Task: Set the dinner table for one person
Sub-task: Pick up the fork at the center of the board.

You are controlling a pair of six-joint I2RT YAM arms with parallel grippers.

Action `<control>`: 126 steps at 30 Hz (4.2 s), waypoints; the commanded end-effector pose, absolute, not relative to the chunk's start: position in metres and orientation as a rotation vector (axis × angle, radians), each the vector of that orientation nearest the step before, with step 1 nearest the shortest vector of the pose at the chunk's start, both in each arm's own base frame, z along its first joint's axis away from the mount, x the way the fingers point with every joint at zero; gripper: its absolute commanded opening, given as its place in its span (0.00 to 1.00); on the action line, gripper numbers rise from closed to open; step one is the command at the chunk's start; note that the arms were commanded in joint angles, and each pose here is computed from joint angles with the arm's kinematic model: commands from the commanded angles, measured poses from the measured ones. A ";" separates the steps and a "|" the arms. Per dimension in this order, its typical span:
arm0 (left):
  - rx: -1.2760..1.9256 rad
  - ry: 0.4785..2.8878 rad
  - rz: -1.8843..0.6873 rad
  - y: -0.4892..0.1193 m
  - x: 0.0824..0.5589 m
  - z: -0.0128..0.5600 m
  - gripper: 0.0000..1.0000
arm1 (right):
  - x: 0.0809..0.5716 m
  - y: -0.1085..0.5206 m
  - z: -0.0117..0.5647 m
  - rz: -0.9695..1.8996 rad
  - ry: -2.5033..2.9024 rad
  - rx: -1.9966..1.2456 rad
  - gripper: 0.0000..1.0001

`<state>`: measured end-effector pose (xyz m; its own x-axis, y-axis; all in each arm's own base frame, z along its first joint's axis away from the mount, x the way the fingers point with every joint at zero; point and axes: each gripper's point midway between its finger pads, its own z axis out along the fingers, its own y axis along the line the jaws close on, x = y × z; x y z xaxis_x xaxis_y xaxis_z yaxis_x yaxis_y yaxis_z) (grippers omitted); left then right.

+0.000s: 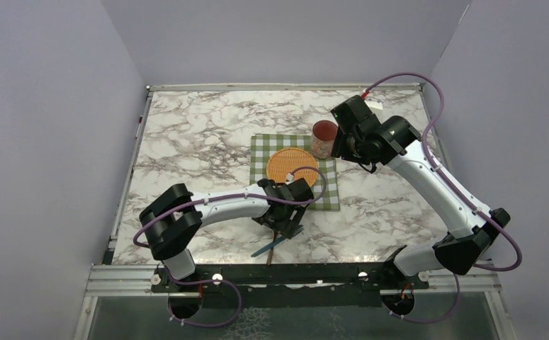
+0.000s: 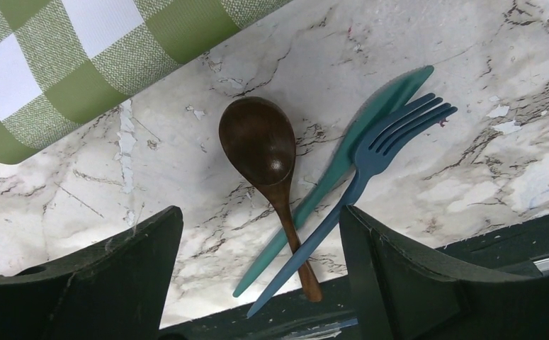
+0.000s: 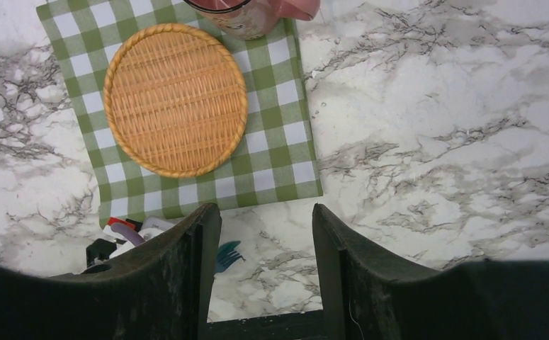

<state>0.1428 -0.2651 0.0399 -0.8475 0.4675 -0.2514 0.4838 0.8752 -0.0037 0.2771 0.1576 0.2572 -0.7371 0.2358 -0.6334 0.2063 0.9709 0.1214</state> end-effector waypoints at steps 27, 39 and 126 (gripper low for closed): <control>1.145 2.824 -0.185 -0.261 0.096 0.061 0.62 | 0.289 0.155 0.259 0.034 2.387 0.289 0.54; 1.239 2.795 -0.093 -0.259 0.095 0.040 0.62 | 0.285 0.150 0.260 0.037 2.376 0.309 0.53; 1.107 2.824 -0.054 -0.270 0.103 0.040 0.24 | 0.277 0.153 0.243 0.081 2.403 0.322 0.43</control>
